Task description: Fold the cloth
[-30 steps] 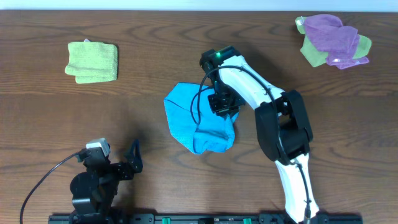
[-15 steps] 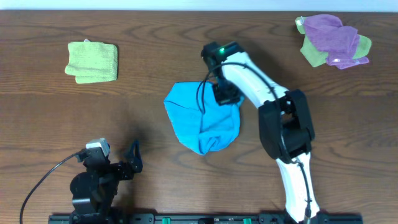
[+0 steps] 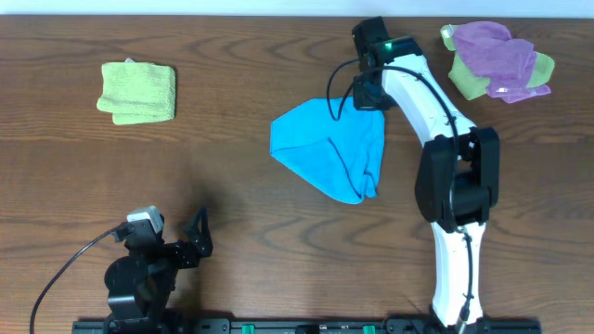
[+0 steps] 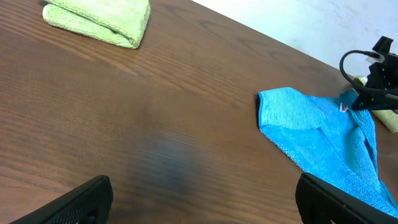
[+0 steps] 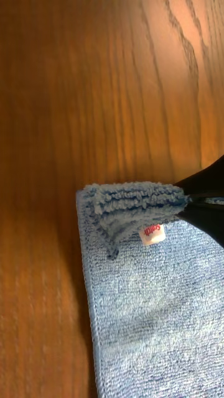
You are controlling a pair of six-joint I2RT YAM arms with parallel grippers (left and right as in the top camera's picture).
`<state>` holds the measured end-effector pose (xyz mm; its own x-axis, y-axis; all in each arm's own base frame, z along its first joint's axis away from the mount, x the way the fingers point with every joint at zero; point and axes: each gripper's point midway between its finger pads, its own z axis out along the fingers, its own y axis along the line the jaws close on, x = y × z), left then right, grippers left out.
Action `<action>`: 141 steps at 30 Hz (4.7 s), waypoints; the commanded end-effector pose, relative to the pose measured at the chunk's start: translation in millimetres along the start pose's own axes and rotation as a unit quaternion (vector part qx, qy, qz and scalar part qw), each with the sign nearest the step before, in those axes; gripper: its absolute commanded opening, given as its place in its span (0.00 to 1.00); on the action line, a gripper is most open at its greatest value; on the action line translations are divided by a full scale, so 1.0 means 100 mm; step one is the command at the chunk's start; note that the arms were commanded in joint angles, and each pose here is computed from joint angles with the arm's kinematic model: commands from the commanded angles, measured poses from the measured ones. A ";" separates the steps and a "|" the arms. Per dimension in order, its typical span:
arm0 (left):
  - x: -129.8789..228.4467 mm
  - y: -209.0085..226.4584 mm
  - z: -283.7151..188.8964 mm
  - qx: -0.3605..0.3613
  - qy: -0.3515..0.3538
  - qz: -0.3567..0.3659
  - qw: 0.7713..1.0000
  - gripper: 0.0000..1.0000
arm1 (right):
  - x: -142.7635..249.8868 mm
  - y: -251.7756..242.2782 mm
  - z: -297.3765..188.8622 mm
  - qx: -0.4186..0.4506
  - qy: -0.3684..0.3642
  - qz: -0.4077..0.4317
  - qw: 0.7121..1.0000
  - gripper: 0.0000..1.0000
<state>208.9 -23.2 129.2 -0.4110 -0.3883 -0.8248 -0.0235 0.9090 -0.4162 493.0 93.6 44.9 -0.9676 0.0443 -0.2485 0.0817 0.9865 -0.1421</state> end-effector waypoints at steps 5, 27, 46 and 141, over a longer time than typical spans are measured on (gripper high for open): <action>0.01 0.01 0.00 -0.003 0.001 -0.001 1.000 0.95 | -0.09 -0.24 -0.06 0.031 -0.004 0.022 0.999 0.59; 0.05 0.00 0.00 0.000 0.011 -0.018 1.000 0.95 | 0.75 0.82 -0.40 -0.224 0.117 -0.225 0.941 0.60; 0.05 0.00 0.00 0.000 0.010 -0.039 0.999 0.95 | 1.20 1.04 -0.01 -0.300 0.159 -0.214 0.916 0.34; -0.03 0.18 -0.01 -0.051 -0.015 -0.038 0.998 0.95 | 0.41 0.30 -0.34 0.023 0.040 -0.101 0.994 0.59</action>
<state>208.3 -6.0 123.4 -0.3843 -0.4606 -0.8001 -0.1470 0.8861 -0.4395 444.4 124.0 52.1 -0.9840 -0.1418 -0.1080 -0.1065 0.9535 -0.2821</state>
